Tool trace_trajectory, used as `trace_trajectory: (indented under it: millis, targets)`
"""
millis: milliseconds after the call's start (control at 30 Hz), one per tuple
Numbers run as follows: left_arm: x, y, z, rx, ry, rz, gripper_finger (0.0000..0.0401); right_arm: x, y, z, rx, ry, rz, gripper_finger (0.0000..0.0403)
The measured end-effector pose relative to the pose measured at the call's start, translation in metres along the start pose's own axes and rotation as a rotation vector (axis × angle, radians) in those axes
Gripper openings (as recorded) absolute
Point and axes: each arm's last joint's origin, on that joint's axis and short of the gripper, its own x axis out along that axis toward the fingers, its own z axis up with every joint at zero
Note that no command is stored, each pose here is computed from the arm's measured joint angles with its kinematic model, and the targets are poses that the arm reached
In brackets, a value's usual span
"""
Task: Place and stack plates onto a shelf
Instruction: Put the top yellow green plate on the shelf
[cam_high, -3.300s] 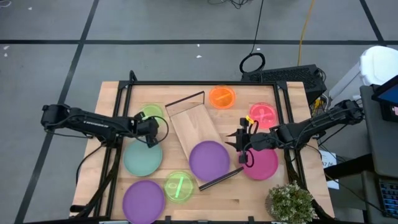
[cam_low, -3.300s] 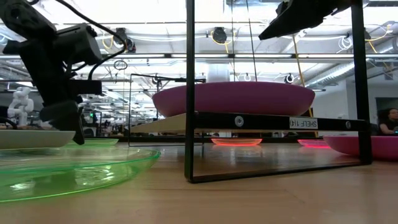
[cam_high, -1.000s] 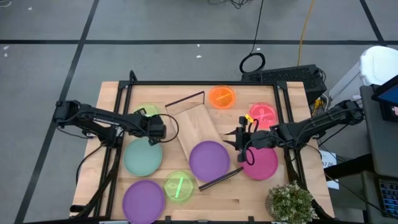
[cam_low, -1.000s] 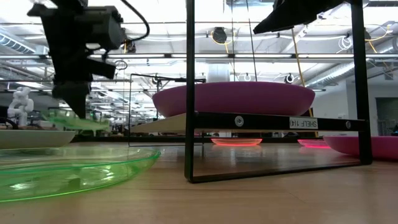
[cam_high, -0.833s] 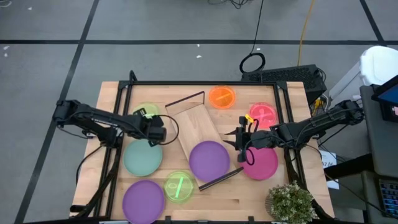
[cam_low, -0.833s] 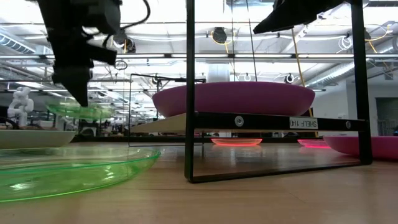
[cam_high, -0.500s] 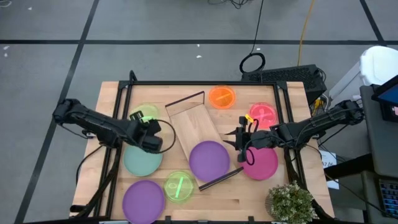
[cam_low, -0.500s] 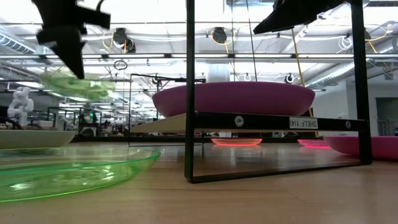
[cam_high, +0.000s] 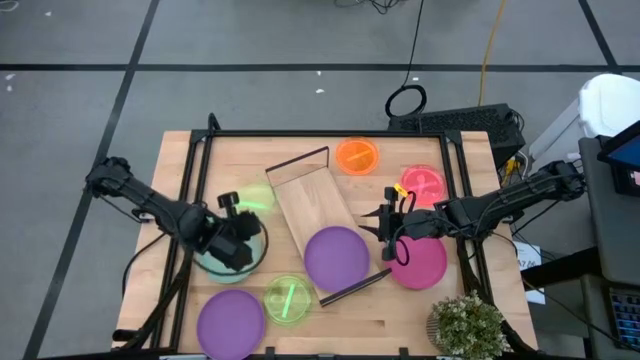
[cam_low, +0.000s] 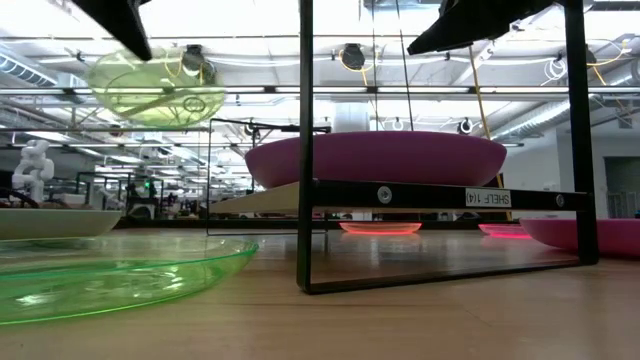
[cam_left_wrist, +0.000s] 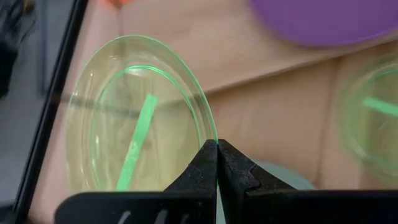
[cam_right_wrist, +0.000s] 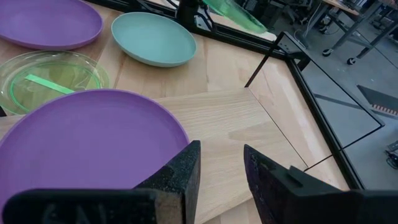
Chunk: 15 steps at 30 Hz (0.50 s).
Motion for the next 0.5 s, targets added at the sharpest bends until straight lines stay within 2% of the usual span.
trace_trajectory:
  millis: [267, 500]
  targets:
    - [0.002, -0.021, 0.018, 0.225, -0.173, -0.084, 0.0000, 0.000, 0.000, 0.000, -0.001, -0.001, 0.000, 0.0105]
    - [0.020, -0.029, 0.031, 0.449, -0.189, -0.052, 0.0000, 0.000, 0.000, 0.000, 0.000, -0.002, 0.000, 0.0105]
